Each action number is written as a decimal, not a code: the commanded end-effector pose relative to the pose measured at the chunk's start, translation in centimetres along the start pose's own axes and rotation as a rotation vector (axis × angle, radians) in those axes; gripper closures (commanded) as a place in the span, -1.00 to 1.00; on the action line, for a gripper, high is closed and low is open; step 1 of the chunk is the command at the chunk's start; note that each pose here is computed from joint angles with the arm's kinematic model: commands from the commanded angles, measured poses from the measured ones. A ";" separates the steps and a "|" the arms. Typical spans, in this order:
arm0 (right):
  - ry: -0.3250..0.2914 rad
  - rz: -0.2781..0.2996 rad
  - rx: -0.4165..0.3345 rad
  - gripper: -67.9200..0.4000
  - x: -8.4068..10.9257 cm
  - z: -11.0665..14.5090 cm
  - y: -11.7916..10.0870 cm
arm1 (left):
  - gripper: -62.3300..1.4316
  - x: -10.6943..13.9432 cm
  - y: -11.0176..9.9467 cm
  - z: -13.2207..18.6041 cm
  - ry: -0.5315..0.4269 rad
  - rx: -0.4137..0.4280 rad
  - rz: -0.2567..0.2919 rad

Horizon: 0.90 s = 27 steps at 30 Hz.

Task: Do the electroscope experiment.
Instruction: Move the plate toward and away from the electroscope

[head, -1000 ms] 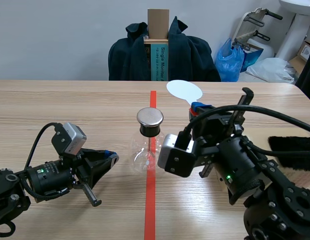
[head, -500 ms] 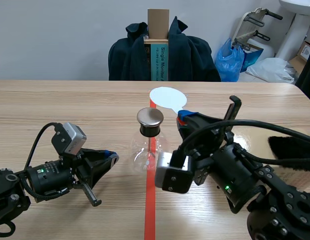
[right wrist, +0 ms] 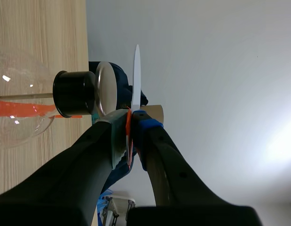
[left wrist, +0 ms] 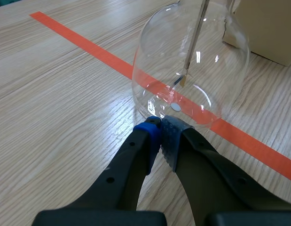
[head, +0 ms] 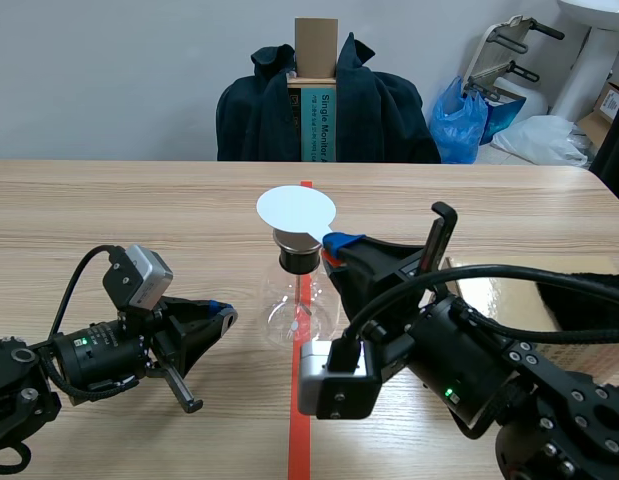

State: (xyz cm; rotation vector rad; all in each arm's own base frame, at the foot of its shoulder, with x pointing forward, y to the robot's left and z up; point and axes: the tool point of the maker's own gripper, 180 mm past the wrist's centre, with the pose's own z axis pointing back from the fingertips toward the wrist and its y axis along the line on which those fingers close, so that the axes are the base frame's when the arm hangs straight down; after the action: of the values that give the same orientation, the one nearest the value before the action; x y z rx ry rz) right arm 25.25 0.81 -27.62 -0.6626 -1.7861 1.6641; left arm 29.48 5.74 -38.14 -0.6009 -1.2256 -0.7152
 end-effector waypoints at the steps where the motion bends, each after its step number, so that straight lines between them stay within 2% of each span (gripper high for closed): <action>1: 0.002 0.019 -0.025 0.96 -0.5 -0.1 -0.8 | 0.86 1.3 0.5 -0.2 -0.041 0.007 -0.011; 4: 0.005 0.019 -0.025 0.96 -0.6 -0.1 -0.8 | 0.86 1.3 0.5 -0.2 -0.041 0.007 -0.011; 9: 0.052 0.018 -0.026 0.96 -1.4 -0.1 -0.8 | 0.86 1.3 0.5 -0.2 -0.041 0.007 -0.011; 23: 0.292 0.016 -0.028 0.96 -5.7 0.7 -0.9 | 0.86 1.3 0.5 -0.2 -0.041 0.007 -0.011; 27: 0.339 0.015 -0.028 0.96 -6.5 0.9 -0.9 | 0.86 1.3 0.5 -0.2 -0.041 0.007 -0.011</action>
State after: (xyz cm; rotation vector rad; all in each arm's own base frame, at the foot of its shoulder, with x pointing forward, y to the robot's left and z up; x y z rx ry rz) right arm 28.58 -3.98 -28.19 -0.8760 -1.5522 1.4563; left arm 29.48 5.74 -38.14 -0.6009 -1.2256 -0.7152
